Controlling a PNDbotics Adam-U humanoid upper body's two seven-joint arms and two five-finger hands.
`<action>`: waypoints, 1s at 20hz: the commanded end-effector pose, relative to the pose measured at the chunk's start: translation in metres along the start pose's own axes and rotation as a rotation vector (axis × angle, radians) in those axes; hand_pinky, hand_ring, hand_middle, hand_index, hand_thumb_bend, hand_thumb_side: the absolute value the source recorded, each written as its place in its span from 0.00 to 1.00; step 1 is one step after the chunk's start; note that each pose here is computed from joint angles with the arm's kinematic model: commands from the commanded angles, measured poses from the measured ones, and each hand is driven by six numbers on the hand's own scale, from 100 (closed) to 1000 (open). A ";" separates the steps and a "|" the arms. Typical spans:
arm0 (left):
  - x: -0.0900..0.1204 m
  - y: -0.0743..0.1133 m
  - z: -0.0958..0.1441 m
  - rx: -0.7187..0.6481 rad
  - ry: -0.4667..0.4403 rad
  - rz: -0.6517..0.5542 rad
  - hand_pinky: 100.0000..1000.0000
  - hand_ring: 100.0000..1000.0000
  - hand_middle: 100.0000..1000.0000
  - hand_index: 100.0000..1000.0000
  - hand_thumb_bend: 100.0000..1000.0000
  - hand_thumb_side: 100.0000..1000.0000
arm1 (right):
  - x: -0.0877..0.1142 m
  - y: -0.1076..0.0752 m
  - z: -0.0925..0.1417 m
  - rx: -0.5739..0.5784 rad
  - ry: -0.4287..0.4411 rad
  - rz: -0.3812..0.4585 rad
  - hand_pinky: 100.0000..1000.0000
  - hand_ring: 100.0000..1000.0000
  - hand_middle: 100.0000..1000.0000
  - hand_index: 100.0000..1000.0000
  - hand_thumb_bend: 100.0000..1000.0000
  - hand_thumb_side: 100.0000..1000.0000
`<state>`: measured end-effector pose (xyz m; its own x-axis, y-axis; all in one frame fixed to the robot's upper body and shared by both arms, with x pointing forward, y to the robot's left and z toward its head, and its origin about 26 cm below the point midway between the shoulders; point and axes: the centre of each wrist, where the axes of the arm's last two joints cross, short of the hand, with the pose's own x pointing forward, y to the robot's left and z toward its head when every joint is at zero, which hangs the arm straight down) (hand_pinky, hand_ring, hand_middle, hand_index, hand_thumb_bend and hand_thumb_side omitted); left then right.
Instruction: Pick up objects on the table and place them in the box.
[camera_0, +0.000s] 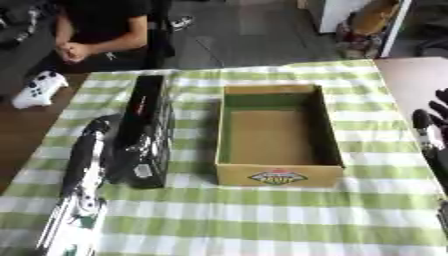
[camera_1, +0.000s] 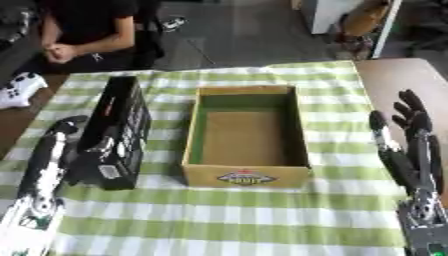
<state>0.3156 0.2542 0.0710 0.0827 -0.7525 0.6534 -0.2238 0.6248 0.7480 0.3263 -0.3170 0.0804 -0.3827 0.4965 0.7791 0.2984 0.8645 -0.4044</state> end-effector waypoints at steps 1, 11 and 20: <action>0.007 0.003 0.001 -0.004 -0.041 0.014 0.89 0.86 0.88 0.89 0.80 0.59 | 0.004 -0.006 -0.004 -0.004 -0.019 0.008 0.88 0.91 0.94 1.00 0.47 0.70; 0.022 0.007 0.004 -0.014 -0.129 0.030 0.88 0.84 0.87 0.88 0.80 0.59 | 0.003 -0.005 -0.004 -0.002 -0.019 0.006 0.88 0.91 0.94 1.00 0.47 0.70; 0.022 0.014 0.003 0.008 -0.116 0.031 0.87 0.84 0.86 0.87 0.74 0.59 | 0.003 -0.005 -0.004 -0.001 -0.018 0.004 0.88 0.91 0.94 1.00 0.47 0.70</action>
<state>0.3103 0.2411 0.0854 -0.0201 -0.7445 0.6674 -0.2055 0.6563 0.7259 0.3263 -0.3170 0.0803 -0.3826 0.4934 0.7812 0.2951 0.8665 -0.4027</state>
